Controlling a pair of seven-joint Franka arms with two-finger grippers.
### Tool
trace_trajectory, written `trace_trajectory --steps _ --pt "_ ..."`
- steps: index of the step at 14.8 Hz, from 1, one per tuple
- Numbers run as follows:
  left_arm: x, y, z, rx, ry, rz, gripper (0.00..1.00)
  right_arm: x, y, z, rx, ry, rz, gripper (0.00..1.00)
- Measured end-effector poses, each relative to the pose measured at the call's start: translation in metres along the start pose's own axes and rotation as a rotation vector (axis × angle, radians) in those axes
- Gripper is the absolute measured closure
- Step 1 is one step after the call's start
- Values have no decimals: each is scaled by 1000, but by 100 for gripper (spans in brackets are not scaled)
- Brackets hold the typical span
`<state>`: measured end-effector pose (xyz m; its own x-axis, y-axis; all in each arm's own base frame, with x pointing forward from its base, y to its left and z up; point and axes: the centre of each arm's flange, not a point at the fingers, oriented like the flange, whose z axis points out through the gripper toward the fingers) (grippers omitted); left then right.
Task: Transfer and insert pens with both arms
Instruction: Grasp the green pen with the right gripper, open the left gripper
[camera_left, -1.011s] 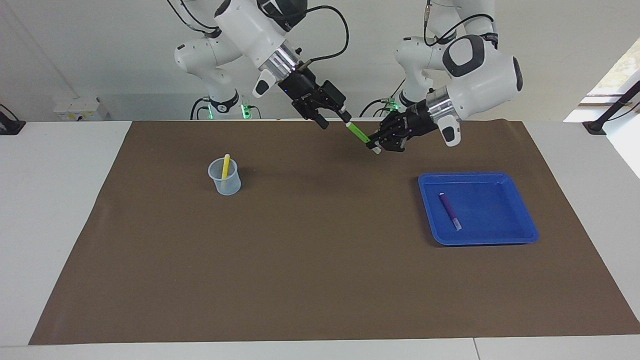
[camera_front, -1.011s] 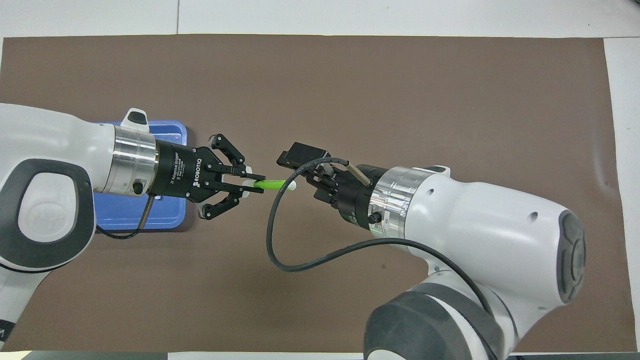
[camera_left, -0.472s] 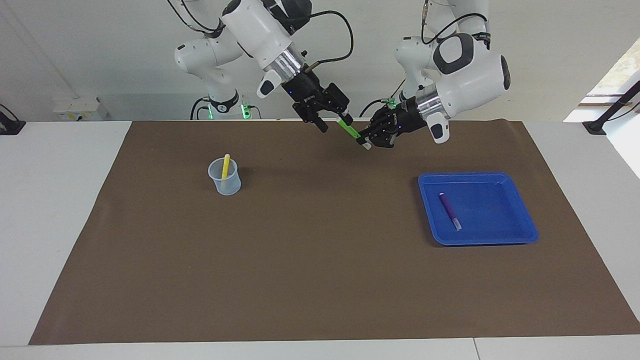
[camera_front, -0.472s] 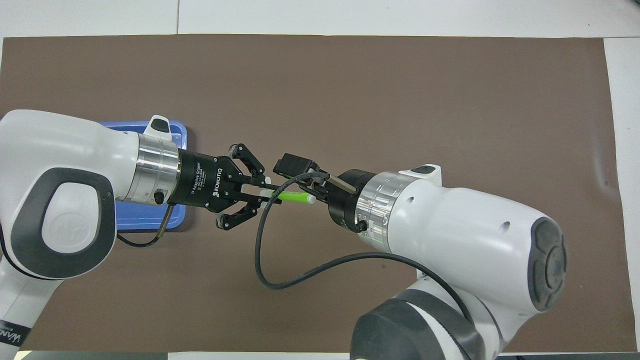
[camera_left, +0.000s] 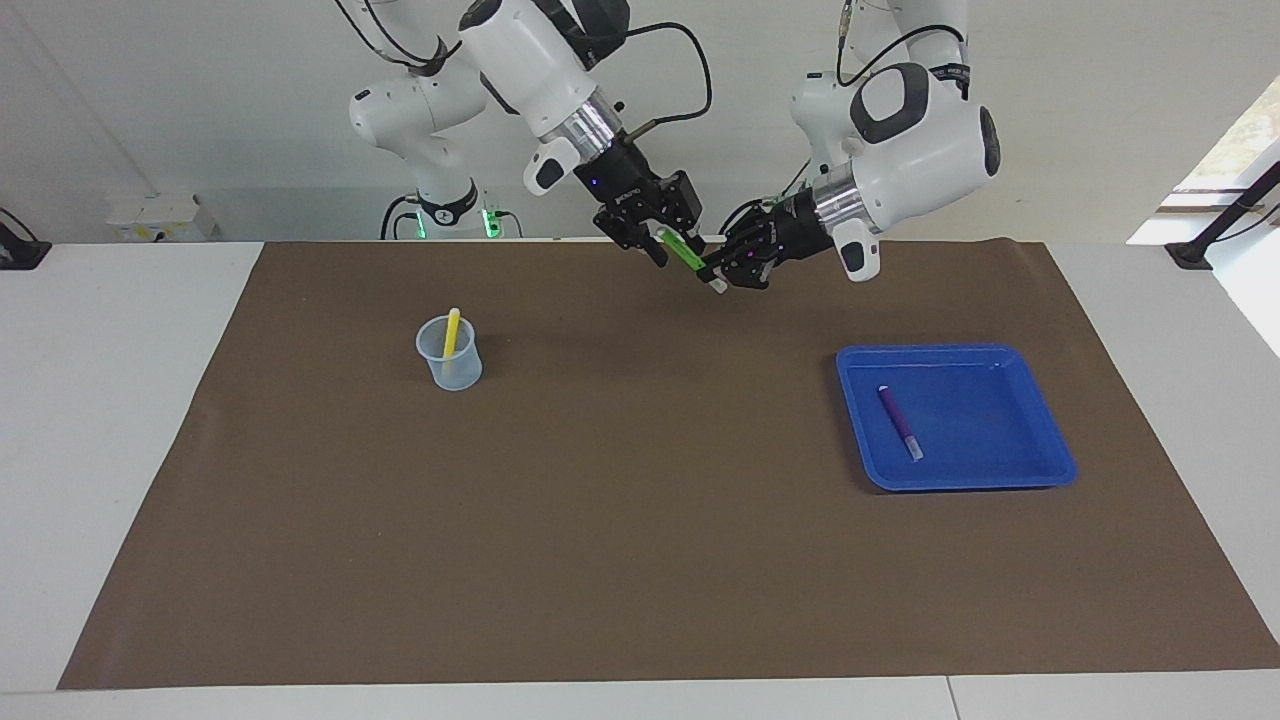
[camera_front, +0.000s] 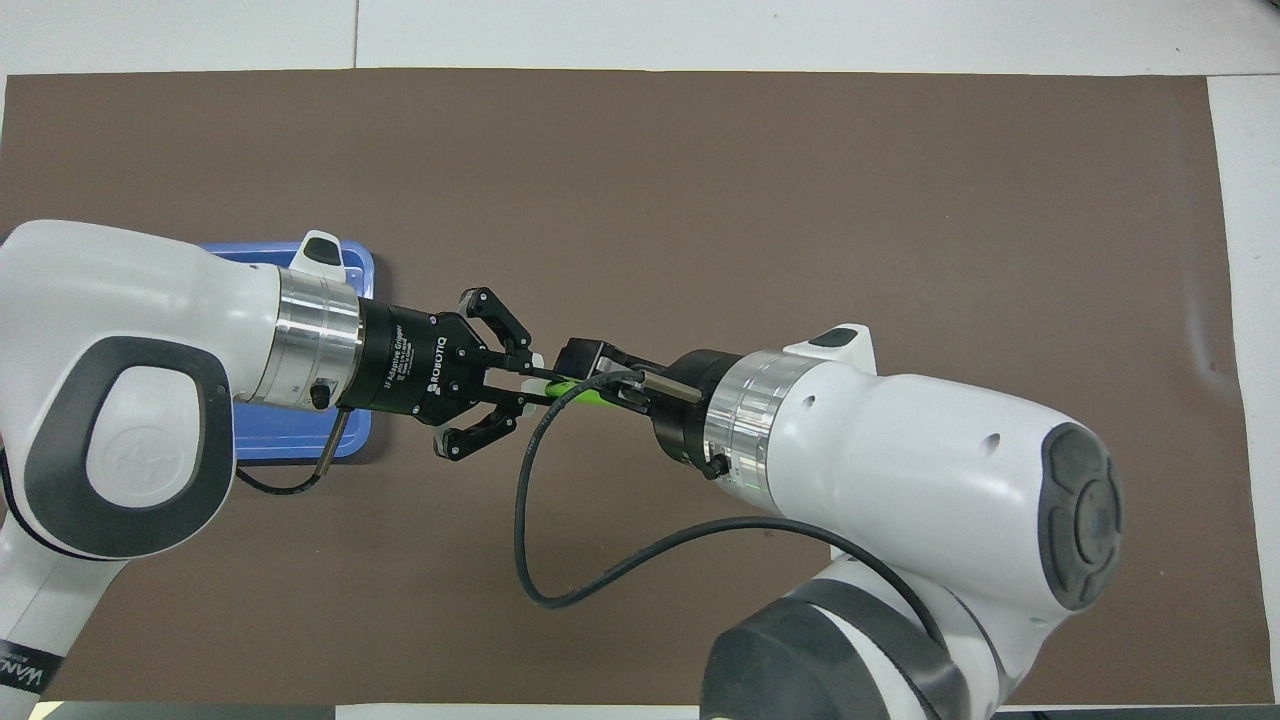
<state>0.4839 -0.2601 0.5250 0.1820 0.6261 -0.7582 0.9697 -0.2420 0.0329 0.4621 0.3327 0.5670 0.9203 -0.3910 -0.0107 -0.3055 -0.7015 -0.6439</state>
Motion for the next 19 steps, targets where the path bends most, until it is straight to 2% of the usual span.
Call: trace_trajectory --steps 4,5,8,12,13,14,19 --pt "0 0 0 0 0 0 84 -3 2 2 -19 -23 -2 44" --pt "0 0 0 0 0 0 84 -3 2 2 -20 -25 -3 52" --pt "0 0 1 1 -2 -1 84 -3 1 1 -18 -24 -5 82" --pt "0 0 1 0 -4 -3 84 -3 1 0 -18 -24 -12 82" --pt "0 0 1 -2 -4 -4 79 -3 1 1 -21 -27 -22 82" --pt "0 1 0 -10 -2 -5 70 -3 3 1 -30 -38 -35 82" --pt "4 3 -6 -30 5 -4 14 25 18 -11 -46 -24 -62 82"
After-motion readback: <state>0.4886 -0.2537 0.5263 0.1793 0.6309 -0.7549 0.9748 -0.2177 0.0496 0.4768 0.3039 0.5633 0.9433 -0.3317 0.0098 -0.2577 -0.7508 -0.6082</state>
